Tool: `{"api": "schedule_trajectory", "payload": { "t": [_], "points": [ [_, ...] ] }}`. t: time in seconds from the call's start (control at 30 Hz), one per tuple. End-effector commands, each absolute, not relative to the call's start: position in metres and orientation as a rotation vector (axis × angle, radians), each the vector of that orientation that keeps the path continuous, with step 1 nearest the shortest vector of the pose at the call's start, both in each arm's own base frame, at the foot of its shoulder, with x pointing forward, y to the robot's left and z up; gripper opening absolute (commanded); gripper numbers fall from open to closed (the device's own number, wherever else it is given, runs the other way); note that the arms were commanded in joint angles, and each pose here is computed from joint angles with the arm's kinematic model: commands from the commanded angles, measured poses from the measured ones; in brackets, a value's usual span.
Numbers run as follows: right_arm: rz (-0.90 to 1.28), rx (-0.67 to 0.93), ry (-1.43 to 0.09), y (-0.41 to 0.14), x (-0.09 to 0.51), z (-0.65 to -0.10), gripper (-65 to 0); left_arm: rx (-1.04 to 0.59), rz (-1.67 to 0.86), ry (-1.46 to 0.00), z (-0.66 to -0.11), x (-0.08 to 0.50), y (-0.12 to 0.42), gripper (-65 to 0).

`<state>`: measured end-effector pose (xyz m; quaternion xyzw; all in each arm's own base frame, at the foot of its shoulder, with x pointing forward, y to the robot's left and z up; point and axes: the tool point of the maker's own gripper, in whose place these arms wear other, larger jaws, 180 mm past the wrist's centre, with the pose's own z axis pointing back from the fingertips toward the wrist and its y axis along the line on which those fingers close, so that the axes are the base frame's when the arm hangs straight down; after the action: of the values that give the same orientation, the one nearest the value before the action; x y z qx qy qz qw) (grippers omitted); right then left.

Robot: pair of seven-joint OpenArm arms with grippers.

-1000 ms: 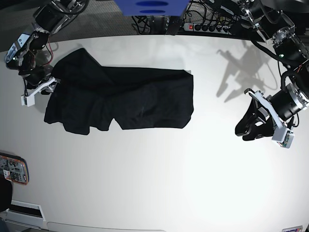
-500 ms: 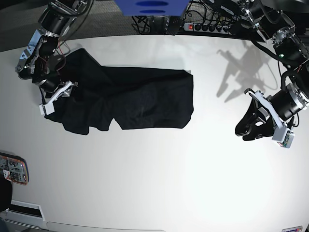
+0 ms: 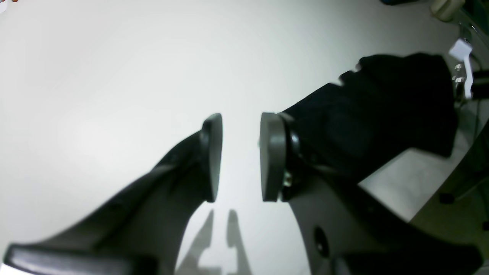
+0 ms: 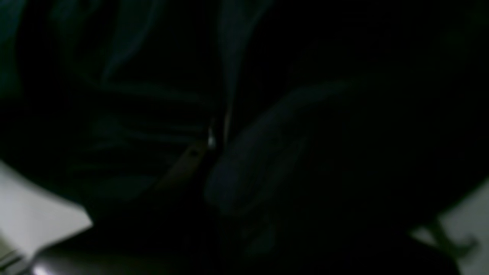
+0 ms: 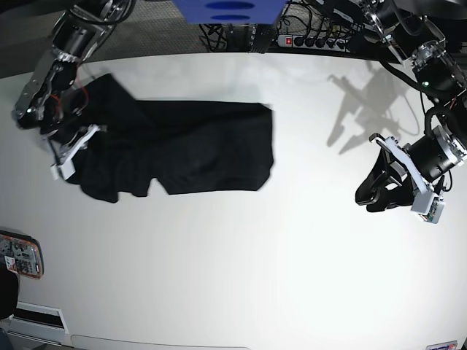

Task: Fold the T-shirt properly
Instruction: 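Grasp the bundle end with the right gripper and lift it, then fold the lifted end over onto the bundle with the right gripper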

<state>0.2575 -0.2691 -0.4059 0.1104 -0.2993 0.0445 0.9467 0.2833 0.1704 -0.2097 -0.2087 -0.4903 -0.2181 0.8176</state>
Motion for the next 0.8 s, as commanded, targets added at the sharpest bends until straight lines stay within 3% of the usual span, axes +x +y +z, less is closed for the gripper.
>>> {"api": "schedule_trajectory", "payload": {
  "t": [0.0, 0.13, 0.37, 0.77],
  "points": [
    [0.128, 0.183, -0.703, -0.276, 0.278, -0.379, -65.0, -0.441, -0.481, -1.079, -0.199, 0.285, 0.170, -48.2],
    [0.223, -0.029, -0.696, -0.292, 0.285, -0.352, -65.0, -0.441, -0.481, -1.079, -0.199, 0.285, 0.170, -48.2],
    [0.534, -0.306, -0.694, -0.260, 0.311, -0.322, -65.0, -0.441, -0.482, -1.082, -0.198, 0.286, 0.170, -48.2],
    [0.732, -0.501, -0.692, -0.186, 0.323, -0.323, -65.0, -0.441, -0.481, -1.080, -0.199, 0.285, 0.170, -48.2]
  ]
}}
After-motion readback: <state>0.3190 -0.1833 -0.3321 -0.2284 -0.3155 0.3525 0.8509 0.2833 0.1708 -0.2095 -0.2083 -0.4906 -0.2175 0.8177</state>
